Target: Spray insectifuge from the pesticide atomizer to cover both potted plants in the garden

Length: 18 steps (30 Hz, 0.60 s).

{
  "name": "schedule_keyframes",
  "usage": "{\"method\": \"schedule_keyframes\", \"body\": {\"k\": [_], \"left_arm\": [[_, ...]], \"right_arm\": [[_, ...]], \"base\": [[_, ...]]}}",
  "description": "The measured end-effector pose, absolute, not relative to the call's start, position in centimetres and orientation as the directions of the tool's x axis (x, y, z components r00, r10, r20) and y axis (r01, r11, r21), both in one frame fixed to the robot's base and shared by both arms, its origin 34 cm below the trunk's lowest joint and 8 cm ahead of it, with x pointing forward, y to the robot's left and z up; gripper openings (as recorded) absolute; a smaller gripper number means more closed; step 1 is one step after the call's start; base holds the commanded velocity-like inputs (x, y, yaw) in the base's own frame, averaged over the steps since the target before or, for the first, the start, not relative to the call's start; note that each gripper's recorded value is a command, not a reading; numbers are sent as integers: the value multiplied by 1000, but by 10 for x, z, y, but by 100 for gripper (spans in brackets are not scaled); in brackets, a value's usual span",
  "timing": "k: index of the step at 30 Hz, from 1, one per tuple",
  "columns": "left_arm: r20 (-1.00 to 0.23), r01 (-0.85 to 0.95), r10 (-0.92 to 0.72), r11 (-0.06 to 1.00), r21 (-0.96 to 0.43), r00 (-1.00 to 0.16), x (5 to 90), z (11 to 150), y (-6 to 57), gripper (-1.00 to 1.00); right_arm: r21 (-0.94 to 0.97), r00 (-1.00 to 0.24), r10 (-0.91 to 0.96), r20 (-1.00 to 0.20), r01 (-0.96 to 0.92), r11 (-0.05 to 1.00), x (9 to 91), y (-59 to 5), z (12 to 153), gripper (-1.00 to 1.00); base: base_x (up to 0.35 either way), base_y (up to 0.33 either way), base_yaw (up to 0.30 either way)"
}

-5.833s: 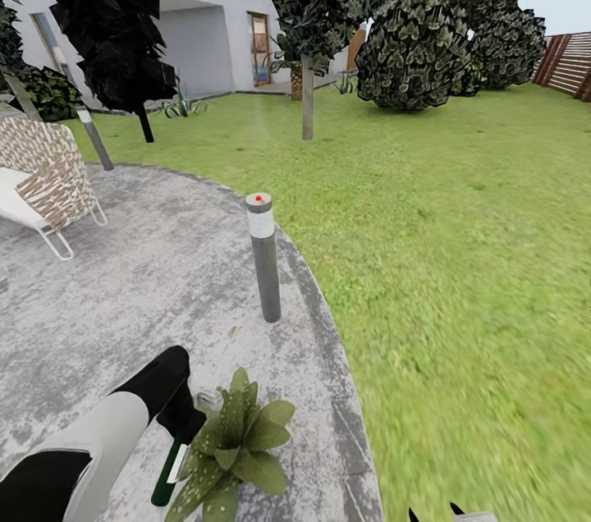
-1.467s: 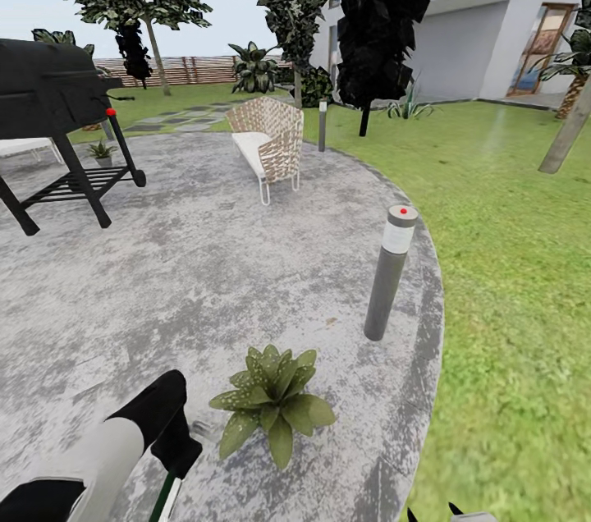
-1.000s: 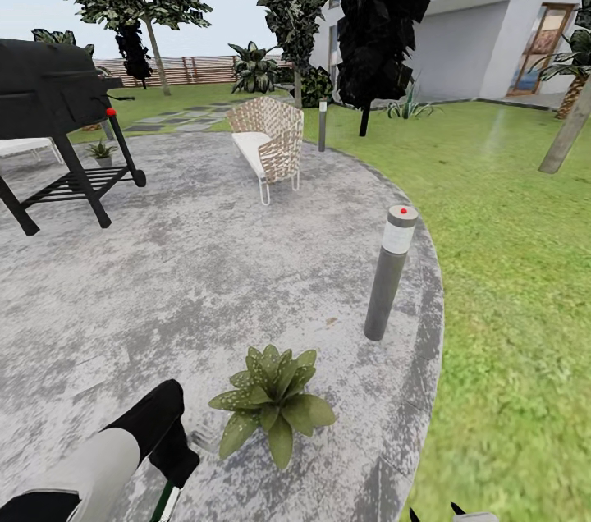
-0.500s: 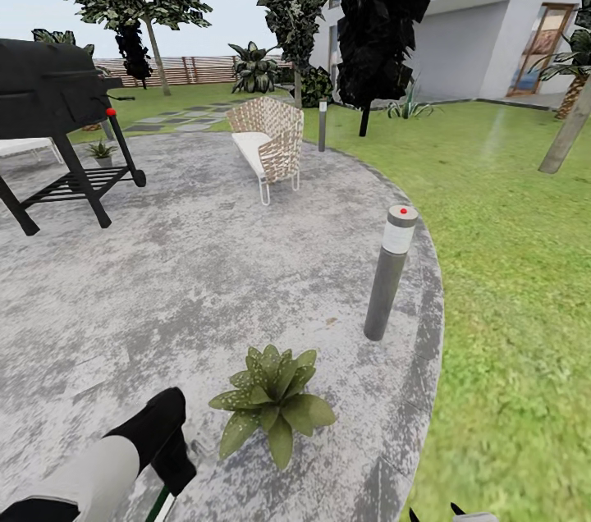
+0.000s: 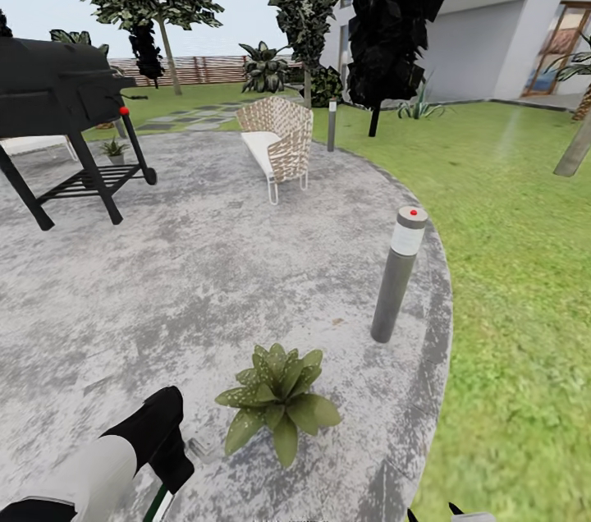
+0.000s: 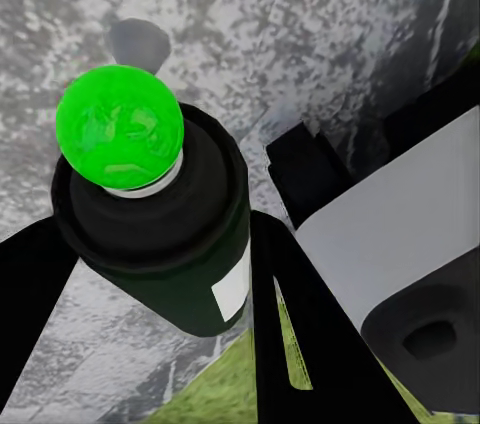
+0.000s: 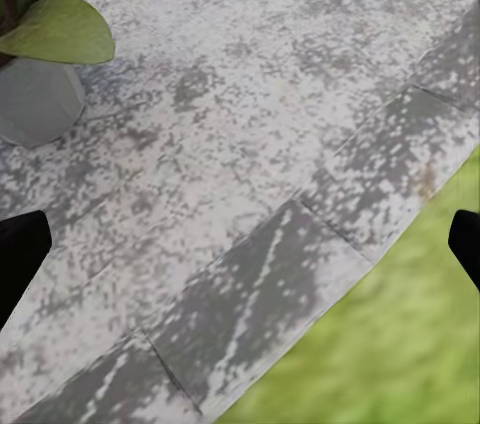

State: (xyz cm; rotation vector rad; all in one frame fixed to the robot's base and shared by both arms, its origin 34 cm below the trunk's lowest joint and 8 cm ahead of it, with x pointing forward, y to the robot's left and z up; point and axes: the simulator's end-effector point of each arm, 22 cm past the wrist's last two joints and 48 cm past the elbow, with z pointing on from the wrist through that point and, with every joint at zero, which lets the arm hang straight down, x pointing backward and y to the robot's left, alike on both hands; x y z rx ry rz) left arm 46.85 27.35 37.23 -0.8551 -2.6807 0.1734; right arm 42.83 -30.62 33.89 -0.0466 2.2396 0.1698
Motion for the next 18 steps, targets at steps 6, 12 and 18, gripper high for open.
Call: {"method": "schedule_keyframes", "body": {"k": [6,12,18], "left_arm": [[265,543,581,813,-209,-769,469,372,272,-100],[268,544,580,815,-201,-769,470,373,274,-100],[269,542,576,818,-193,-772,472,373,275,-100]], "right_arm": [[106,-625,25,-780,-92,990,428,-306,339,100],[105,-624,25,-781,-92,990,428,-306,339,100],[103,-624,24,-781,-91,990,428,-308,339,100]], "base": [[-124,-224,277],[-92,-253,129],[-7,-42,1]]}}
